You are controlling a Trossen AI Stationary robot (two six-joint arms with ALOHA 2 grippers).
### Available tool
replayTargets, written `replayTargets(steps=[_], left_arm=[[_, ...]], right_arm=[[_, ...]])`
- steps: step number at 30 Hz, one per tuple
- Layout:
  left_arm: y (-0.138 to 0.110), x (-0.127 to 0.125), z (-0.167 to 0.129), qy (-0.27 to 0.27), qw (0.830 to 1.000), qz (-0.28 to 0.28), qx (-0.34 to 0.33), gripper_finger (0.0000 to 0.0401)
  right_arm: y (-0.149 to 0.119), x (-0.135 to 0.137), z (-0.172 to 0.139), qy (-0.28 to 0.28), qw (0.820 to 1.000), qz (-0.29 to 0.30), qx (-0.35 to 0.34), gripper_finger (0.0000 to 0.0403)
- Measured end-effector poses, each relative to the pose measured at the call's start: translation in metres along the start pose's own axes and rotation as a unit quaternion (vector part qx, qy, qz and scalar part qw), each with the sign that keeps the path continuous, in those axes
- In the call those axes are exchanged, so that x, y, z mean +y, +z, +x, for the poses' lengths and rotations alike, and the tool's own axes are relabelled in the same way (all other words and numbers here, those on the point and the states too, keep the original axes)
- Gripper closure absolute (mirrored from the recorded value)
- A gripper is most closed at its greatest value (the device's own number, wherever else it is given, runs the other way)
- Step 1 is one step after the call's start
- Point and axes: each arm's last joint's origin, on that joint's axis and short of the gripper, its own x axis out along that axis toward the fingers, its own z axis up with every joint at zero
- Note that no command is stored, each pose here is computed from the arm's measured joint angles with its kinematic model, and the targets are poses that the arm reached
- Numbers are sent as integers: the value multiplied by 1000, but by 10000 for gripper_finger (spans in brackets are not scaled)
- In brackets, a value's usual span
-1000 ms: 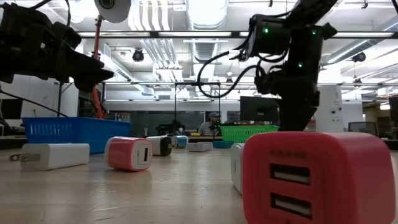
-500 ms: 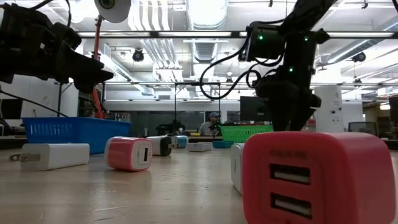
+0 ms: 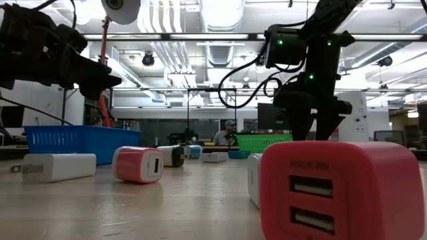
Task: Pick & Place Office items
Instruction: Put the black digital clock into the green basket
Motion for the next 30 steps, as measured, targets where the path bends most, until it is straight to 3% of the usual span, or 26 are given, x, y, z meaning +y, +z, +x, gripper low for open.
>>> replayTargets(steps=[16, 30], left_arm=[[0, 0, 0, 0, 1000, -1, 2, 167], [-1, 0, 0, 1, 1000, -2, 5, 167]], right_arm=[[2, 3, 4, 9, 999, 36, -21, 42], [-6, 7, 22, -15, 1000, 26, 0, 42]])
